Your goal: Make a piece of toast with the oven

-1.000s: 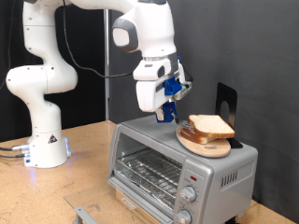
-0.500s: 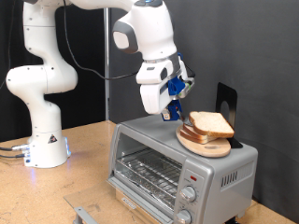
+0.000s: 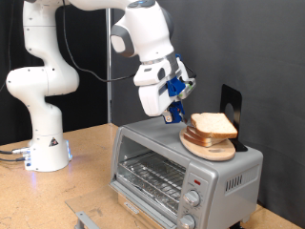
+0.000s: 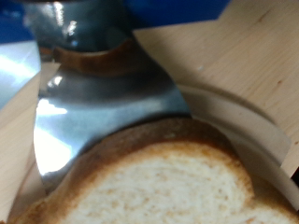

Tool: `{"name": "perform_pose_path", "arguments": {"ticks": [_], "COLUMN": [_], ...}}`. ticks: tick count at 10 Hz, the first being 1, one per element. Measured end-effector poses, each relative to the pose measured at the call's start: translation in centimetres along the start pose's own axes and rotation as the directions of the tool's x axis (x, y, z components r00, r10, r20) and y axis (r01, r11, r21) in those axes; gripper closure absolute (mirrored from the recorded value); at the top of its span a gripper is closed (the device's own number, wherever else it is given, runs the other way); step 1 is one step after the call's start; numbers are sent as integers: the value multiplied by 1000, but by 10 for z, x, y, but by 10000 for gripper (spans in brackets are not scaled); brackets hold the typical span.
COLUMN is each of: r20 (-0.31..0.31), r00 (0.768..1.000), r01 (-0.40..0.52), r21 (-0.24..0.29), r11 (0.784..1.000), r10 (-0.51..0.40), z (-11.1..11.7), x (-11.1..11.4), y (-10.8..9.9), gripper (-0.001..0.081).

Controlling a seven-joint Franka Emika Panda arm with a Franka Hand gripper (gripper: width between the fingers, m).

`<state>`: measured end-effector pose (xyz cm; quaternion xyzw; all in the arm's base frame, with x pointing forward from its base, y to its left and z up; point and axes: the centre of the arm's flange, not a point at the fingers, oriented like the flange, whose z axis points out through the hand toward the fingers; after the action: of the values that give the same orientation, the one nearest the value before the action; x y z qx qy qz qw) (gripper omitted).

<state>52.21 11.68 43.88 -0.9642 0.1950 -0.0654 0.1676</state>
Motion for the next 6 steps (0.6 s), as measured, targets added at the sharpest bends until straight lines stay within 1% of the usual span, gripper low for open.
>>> {"name": "perform_pose_path", "arguments": {"ticks": [2,4,6], "r20": [-42,-54,-50], "r00": [999,998,998], "r01": [8,16,30], "r21": [32,46,45], "r11": [999,999,999], "r10": [-7,-14,-28], "z": [-4,-10,-19], "x": [-3,-7,-13], "y": [4,8,15], "gripper": [322,322,322]}}
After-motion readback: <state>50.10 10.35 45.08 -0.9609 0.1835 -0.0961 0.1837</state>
